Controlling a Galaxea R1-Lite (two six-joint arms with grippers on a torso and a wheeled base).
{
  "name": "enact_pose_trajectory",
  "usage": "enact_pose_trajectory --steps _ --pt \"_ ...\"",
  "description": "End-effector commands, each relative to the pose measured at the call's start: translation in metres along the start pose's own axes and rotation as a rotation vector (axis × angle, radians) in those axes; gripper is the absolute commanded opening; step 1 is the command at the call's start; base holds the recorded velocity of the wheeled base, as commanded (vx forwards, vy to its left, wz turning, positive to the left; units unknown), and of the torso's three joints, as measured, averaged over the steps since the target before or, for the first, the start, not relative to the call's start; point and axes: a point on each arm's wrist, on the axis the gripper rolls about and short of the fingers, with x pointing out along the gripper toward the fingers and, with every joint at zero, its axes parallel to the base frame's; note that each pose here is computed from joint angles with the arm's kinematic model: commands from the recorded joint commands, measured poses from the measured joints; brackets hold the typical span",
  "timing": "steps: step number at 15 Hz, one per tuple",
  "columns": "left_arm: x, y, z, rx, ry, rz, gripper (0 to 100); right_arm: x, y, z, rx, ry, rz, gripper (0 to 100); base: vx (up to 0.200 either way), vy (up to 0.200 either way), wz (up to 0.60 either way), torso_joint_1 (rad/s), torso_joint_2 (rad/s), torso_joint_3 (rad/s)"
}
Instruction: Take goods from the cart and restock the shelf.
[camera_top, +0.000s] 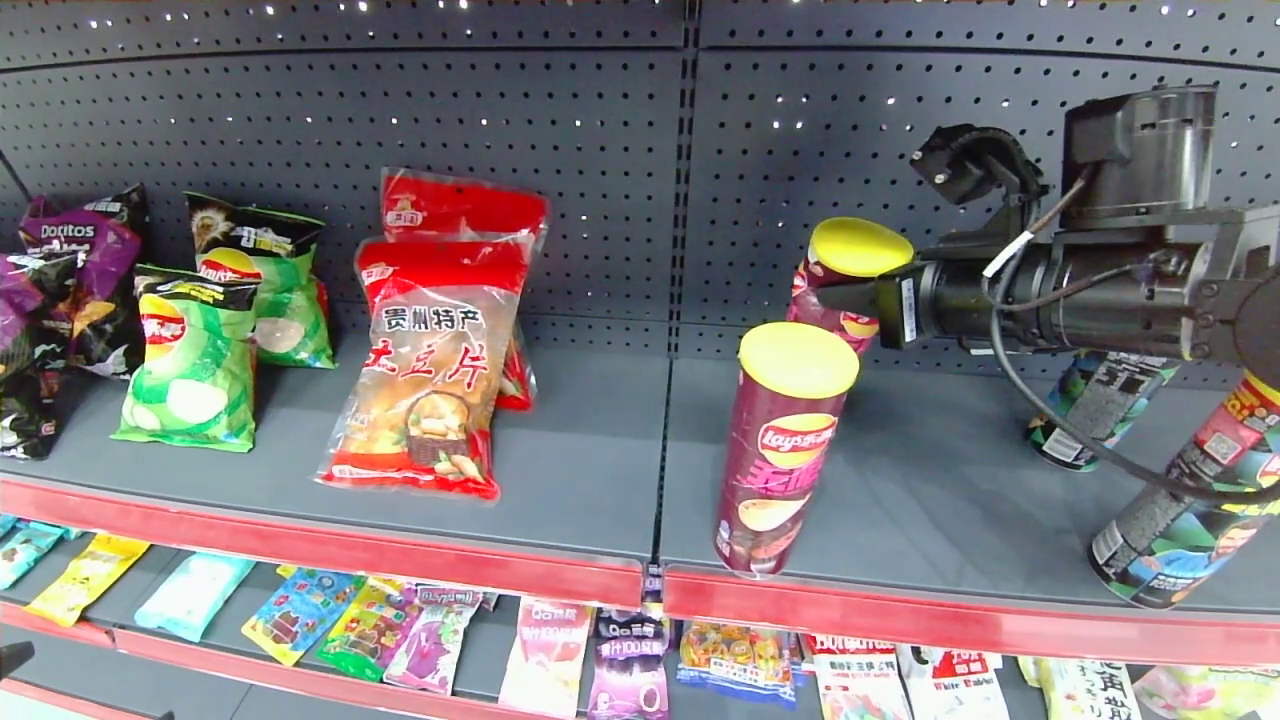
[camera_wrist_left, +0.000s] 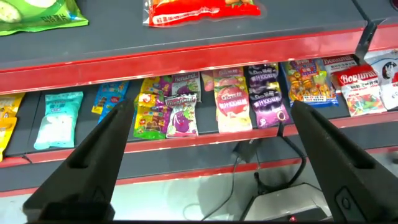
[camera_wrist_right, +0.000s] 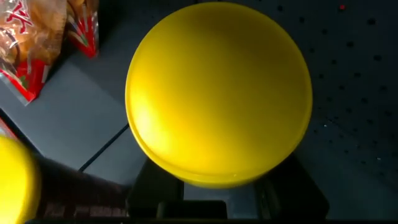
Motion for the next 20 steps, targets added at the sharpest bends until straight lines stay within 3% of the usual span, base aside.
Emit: enact_pose_trajectory --steps 1,20 --pt "0.001 0.000 0.000 0.001 0.005 0.000 100 0.011 -0.001 0.000 0.000 0.008 0.002 0 0.000 0.000 0.00 0.000 0.00 0.000" --pt "0.002 0.000 0.000 0.001 0.013 0.000 100 0.048 -0.002 -0.007 0.002 0.042 0.022 0 0.000 0.000 0.00 0.000 0.00 0.000"
